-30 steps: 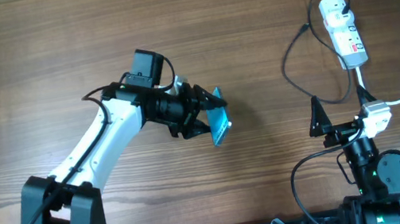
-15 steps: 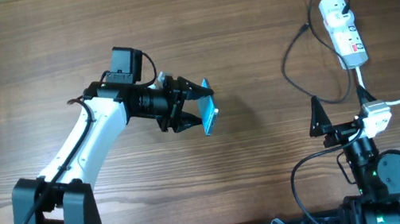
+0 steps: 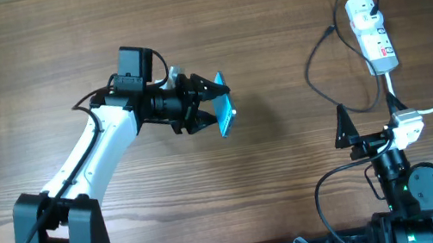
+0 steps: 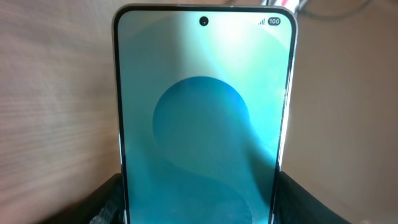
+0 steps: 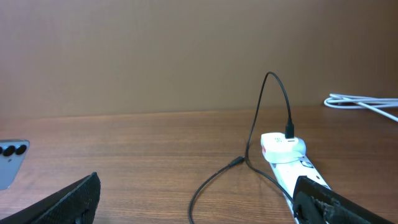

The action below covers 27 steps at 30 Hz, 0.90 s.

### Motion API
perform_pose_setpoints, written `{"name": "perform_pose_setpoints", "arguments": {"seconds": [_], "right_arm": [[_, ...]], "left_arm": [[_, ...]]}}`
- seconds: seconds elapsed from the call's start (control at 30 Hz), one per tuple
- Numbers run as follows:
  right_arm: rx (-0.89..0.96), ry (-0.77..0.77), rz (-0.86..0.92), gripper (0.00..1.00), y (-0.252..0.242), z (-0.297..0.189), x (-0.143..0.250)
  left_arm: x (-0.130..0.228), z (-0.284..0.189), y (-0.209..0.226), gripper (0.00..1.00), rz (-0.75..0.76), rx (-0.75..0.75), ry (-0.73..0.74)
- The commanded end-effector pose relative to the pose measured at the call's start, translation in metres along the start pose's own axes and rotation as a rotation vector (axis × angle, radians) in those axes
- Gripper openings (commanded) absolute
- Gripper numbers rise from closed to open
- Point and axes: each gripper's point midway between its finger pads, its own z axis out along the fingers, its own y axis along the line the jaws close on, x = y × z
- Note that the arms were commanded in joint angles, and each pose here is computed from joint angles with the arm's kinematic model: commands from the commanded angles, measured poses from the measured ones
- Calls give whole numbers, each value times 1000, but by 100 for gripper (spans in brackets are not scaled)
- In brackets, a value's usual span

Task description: Plug charger to phone and switch on socket

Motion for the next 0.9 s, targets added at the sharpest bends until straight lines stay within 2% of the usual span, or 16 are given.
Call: {"name": "perform_pose_setpoints", "arguments": {"seconds": [0.0, 0.03, 0.1, 0.17, 0.23, 0.37, 0.47, 0.53, 0.7, 0.87], "right_arm": [[-36, 11, 34, 100, 6, 0, 4], [-61, 16, 135, 100, 11, 0, 4], [-192, 72, 555, 100, 34, -3, 5], [-329, 179, 853, 100, 61, -11, 5], [-363, 237, 1009, 100, 69, -14, 6], [-353, 246, 1080, 100, 68, -14, 5], [-469, 147, 829, 99, 79, -19, -17], [-467, 141, 805, 99, 79, -19, -19], [-391, 287, 665, 99, 74, -1, -6], [-418, 437, 572, 99, 87, 30, -4]], "left_arm": [[-26, -12, -10, 41, 68, -34, -181], [-34, -14, -6, 41, 67, -57, -225], [-46, -18, 0, 41, 64, -96, -298], [-53, -21, 0, 40, 72, -100, -334], [-57, -24, -4, 40, 78, -83, -348], [-64, -29, -7, 39, 78, -67, -368], [-64, -29, -7, 40, 80, -66, -368], [-64, -29, -7, 40, 79, -66, -369], [-67, -30, -14, 40, 49, -34, -382], [-69, -31, -14, 40, 25, -30, -399]]}}
